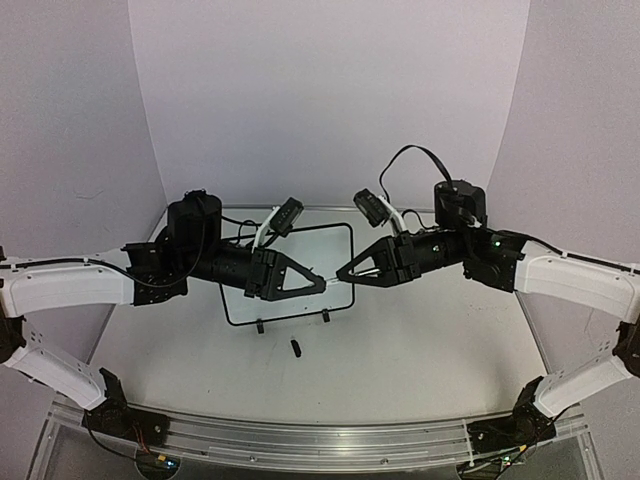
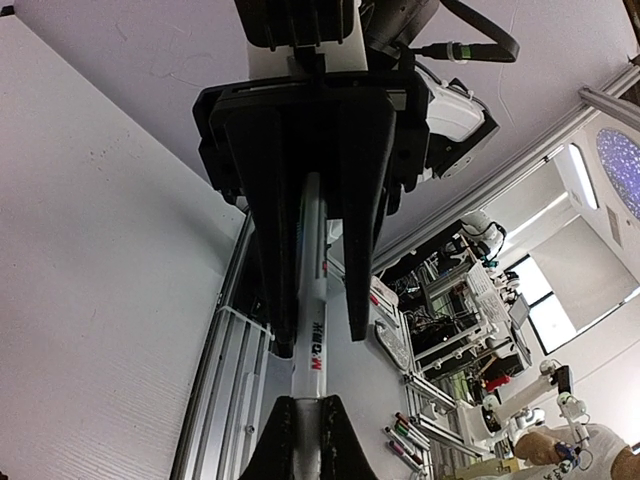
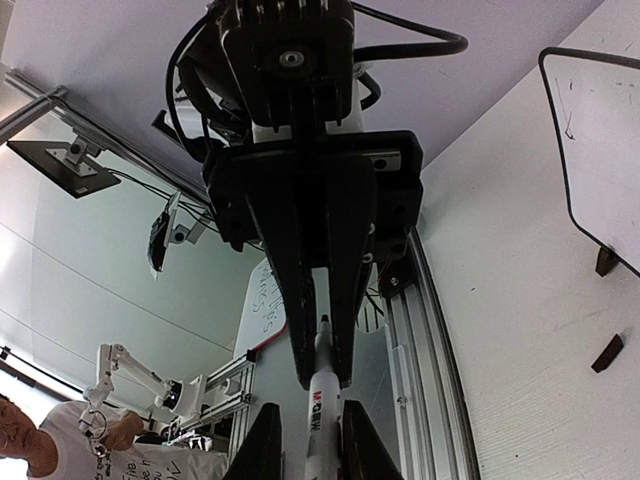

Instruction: Write a sentence on the whiteboard

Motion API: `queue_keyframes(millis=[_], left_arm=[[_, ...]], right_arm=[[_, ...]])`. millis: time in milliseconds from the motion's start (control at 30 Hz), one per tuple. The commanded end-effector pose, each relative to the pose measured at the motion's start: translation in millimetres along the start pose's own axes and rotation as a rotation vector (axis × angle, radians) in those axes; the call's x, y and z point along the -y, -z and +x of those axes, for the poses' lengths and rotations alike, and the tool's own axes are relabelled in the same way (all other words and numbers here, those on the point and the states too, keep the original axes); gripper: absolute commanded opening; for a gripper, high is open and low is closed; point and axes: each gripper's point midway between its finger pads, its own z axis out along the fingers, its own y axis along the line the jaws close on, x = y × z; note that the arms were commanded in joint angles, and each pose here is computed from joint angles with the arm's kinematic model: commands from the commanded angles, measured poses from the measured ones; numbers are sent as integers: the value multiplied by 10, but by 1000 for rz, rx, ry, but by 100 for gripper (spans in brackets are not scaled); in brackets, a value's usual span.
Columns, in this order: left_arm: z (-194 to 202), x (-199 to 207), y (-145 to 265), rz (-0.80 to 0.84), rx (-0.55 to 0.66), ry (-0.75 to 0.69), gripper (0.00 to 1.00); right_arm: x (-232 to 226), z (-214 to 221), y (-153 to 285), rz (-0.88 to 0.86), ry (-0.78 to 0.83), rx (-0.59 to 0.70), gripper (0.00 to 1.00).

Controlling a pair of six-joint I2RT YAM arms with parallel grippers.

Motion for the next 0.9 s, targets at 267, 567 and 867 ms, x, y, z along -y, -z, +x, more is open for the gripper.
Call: queue_keyframes(millis=[267,567,867], left_arm=[[-227,216,50,35,89,-82,0],[-240,208,90,27,96,-79,0],[-241,185,121,12,103,-73,0]], right_arm=[[-139,-46,-135,-59,51,-11,18],[-90,12,-152,-55,37,-25,13],[-56,24,-134,-22,47,-20,0]])
